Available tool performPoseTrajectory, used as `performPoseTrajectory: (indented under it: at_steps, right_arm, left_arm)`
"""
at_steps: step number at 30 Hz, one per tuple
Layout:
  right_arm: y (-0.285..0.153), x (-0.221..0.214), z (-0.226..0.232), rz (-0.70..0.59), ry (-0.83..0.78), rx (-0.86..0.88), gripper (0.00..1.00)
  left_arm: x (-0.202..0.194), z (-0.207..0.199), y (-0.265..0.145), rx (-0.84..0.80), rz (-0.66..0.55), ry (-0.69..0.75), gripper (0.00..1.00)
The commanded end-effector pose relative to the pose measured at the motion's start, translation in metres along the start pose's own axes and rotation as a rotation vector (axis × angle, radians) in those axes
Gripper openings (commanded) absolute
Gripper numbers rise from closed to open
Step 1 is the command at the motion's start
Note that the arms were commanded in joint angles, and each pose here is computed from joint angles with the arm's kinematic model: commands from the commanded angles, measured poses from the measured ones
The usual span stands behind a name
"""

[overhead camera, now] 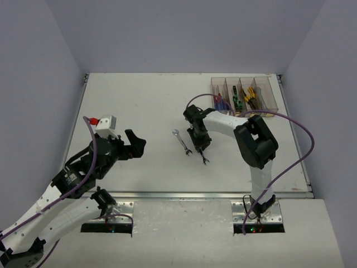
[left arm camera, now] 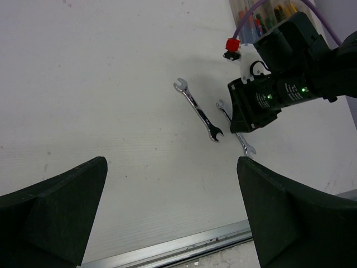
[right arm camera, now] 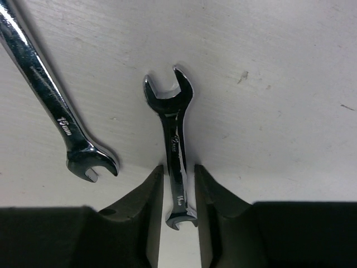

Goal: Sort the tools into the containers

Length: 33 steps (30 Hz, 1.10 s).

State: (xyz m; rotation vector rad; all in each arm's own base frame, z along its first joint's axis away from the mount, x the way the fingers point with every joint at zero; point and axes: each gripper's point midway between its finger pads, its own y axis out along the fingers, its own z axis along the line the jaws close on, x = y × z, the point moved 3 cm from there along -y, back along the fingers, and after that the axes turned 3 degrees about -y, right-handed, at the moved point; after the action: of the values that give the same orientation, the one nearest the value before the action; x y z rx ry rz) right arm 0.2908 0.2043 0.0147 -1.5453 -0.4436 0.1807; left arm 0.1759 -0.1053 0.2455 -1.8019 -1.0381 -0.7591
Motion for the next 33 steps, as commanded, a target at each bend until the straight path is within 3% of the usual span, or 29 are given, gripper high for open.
performPoseTrajectory:
  at_steps: [1, 5, 13, 23, 33]
  right_arm:
    - [0.027, -0.016, -0.006, 0.081, -0.026, -0.015, 0.2]
    - [0.027, -0.016, -0.006, 0.085, -0.035, -0.016, 0.0]
    - [-0.018, 0.0, -0.018, -0.041, -0.01, -0.061, 0.0]
    - [-0.069, 0.008, -0.075, -0.126, 0.072, -0.14, 0.0]
    - [-0.119, 0.048, -0.226, -0.2, 0.252, -0.497, 0.0]
  left_arm:
    - [0.008, -0.007, -0.001, -0.039, -0.031, -0.008, 1.0]
    - [0.007, -0.008, -0.001, -0.041, -0.03, -0.008, 1.0]
    - [0.008, -0.008, -0.002, -0.047, -0.034, -0.009, 1.0]
    - [0.012, -0.007, -0.007, -0.058, -0.057, -0.023, 1.0]
    - [0.014, -0.01, -0.013, -0.094, -0.07, -0.026, 1.0]
